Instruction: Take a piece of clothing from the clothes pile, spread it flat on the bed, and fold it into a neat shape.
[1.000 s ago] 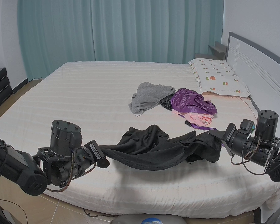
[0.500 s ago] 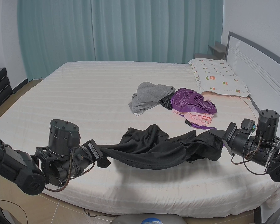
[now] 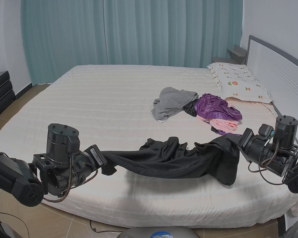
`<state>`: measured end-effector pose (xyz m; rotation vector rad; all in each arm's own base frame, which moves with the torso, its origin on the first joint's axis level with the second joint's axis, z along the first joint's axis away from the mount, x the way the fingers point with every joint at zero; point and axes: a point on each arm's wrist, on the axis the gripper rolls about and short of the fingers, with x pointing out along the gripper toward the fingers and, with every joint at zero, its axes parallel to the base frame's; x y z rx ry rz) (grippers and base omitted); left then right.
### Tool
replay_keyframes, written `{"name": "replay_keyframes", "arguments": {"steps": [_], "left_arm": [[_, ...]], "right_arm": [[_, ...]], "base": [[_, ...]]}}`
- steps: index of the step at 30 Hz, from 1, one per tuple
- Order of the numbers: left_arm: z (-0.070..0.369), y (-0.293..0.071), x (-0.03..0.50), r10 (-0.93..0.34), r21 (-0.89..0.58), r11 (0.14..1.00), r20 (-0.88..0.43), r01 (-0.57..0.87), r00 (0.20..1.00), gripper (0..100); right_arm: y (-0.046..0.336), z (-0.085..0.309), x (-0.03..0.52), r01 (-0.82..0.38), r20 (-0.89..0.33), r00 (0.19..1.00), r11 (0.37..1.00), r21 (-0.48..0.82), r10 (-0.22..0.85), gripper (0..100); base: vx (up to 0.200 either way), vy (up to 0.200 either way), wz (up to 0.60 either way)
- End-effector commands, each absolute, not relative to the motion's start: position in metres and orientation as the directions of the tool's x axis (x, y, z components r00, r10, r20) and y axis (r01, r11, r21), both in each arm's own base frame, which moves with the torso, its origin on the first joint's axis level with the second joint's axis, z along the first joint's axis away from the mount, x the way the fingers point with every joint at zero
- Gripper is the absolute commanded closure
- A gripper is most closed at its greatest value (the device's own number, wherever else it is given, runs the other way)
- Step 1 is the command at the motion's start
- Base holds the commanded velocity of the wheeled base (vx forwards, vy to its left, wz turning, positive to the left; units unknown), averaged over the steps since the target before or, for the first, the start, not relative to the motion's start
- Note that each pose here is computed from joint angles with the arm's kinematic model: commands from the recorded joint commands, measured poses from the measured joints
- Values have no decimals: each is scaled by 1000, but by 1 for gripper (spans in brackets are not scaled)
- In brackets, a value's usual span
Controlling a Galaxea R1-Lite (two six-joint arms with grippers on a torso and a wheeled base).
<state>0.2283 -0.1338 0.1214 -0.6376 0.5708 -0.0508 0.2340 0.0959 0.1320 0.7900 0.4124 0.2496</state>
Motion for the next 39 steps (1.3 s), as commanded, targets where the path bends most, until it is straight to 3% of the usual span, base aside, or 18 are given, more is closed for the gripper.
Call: {"name": "replay_keyframes", "arguments": {"steps": [1,39], "left_arm": [[124,-134,228,-217,-580,806,-481,-122,849,100],[129,-131,226,-219,-592,798,-462,-115,860,100]], "right_arm": [[96,133,234,-70,-259,893,684,726,367,100],[95,132,234,-60,-264,898,691,720,352,100]], "base": [[0,200,0],[0,200,0]]}}
